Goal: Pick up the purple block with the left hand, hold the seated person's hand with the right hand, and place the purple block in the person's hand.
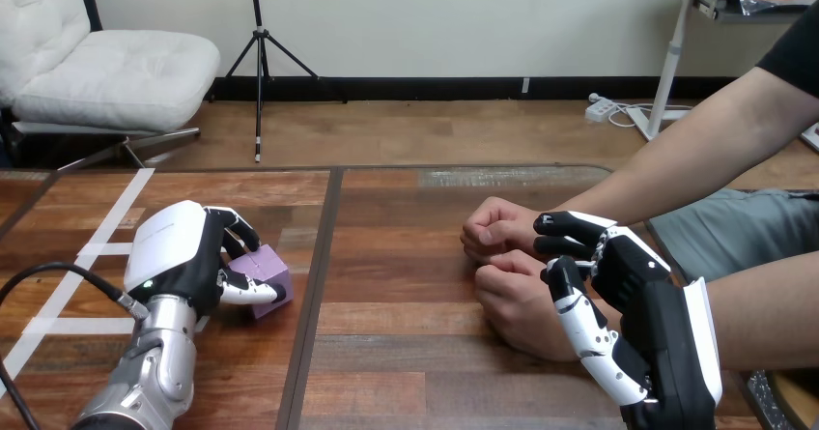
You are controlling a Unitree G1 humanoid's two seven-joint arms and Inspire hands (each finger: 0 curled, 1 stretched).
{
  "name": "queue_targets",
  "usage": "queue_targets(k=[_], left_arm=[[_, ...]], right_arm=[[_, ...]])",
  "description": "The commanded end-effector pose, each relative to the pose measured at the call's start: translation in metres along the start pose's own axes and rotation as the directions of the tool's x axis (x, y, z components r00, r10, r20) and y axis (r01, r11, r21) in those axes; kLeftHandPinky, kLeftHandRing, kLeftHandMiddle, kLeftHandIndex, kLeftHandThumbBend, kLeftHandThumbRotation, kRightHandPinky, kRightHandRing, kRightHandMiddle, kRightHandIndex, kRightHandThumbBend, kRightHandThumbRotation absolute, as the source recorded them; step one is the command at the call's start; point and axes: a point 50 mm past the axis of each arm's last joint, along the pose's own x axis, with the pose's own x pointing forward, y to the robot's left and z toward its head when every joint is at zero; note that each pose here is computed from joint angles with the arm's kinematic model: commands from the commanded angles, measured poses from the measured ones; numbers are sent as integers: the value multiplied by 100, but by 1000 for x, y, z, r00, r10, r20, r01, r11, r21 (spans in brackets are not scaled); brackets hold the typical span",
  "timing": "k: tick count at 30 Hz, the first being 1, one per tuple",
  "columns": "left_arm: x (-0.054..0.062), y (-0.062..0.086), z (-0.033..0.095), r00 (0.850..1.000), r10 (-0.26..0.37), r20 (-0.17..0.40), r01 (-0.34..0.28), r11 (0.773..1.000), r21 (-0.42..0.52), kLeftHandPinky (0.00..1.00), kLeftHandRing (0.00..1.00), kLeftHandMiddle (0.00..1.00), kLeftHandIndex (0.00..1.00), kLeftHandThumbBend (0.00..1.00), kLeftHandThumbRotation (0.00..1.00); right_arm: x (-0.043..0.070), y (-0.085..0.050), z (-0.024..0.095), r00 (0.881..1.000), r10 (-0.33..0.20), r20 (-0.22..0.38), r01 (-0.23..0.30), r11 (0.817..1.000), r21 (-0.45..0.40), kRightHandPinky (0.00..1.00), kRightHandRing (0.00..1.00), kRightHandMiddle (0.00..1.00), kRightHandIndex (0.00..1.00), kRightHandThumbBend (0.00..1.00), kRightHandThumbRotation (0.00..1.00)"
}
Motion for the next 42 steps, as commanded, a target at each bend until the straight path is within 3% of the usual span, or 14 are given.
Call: queue_targets(k=[1, 26, 42], left_arm=[[9, 12, 14, 997, 63, 44, -60, 995, -75, 43, 45, 49, 52, 60, 0], [7, 12, 24, 988, 95, 118, -80, 989, -125, 42, 44, 48, 52, 62, 0], [1, 13, 31, 969, 147, 197, -115, 979, -169, 40, 43, 47, 52, 62, 0]], right_arm=[[14, 1, 6, 998, -13, 60, 13, 1000, 5, 55, 68, 72, 67, 40, 52], [15, 2, 5, 998, -8, 60, 8, 1000, -10, 56, 69, 73, 70, 41, 56], [15, 3, 5, 998, -14, 58, 14, 1000, 1, 54, 69, 72, 69, 42, 56]])
